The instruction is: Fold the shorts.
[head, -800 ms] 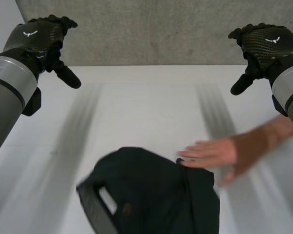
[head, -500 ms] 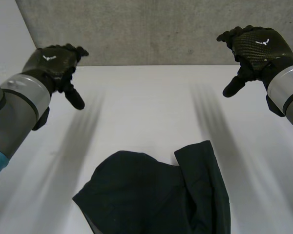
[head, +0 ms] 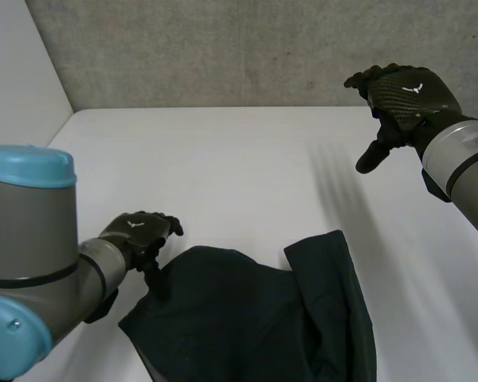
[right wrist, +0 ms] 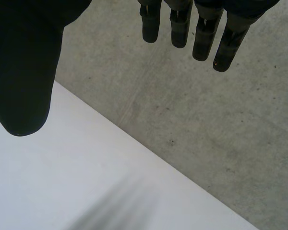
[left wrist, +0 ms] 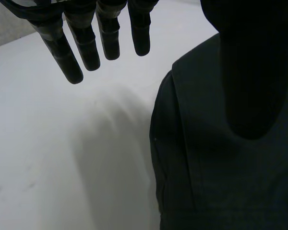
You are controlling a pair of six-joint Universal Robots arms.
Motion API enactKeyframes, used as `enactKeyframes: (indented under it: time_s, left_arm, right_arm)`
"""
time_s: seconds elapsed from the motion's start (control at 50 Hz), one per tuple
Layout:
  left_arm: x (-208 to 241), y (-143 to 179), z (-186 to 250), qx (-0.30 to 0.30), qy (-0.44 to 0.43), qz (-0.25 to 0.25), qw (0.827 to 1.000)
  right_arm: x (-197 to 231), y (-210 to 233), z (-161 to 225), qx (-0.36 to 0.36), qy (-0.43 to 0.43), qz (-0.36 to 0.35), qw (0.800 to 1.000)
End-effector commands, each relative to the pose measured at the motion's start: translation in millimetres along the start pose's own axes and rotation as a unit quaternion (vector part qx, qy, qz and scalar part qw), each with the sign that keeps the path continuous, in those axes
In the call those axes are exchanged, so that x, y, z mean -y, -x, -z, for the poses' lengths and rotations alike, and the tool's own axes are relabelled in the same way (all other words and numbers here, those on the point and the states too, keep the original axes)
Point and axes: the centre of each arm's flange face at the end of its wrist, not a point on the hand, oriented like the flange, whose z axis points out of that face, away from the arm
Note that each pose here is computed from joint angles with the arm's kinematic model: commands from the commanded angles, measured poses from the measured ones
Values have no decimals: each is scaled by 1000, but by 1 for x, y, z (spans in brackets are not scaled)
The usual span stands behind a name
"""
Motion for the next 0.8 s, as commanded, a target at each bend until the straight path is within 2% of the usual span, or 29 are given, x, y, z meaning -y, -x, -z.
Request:
enactKeyframes:
  time_s: [0.02, 0.18, 0.3, 0.38, 0.48, 0.56, 0.64, 0.7, 0.78, 0.8]
  left_arm:
    - [-9, -9, -21, -7, -1, 3, 1000]
    - [-21, -18, -33, -7, 19, -6, 1000]
    - [7, -9, -25, 39, -48, 1, 998]
    - [47, 8, -11, 81, -131, 14, 988]
    - [107, 54, 1, 151, -228, 37, 961]
    - [143, 73, 9, 184, -278, 16, 943]
    - [174, 64, 20, 184, -326, -12, 927]
    - [183, 44, 14, 160, -340, -20, 926]
    - [183, -1, 0, 111, -348, -36, 930]
    - [177, -26, -7, 84, -346, -45, 933]
  right_arm:
    - [-3, 1, 1, 1, 5, 0, 1000]
    - [-4, 2, 2, 2, 7, 15, 1000]
    - [-7, 4, 3, 4, 11, 30, 999]
    - [-6, 8, 4, 9, 10, 35, 999]
    - [-4, 10, 4, 12, 7, 37, 999]
    - [-3, 10, 4, 12, 4, 37, 999]
    - [-2, 9, 3, 11, 1, 38, 999]
    - [-1, 9, 2, 10, 0, 38, 999]
    - [1, 8, 2, 8, -2, 39, 999]
    - [2, 6, 1, 5, -4, 39, 999]
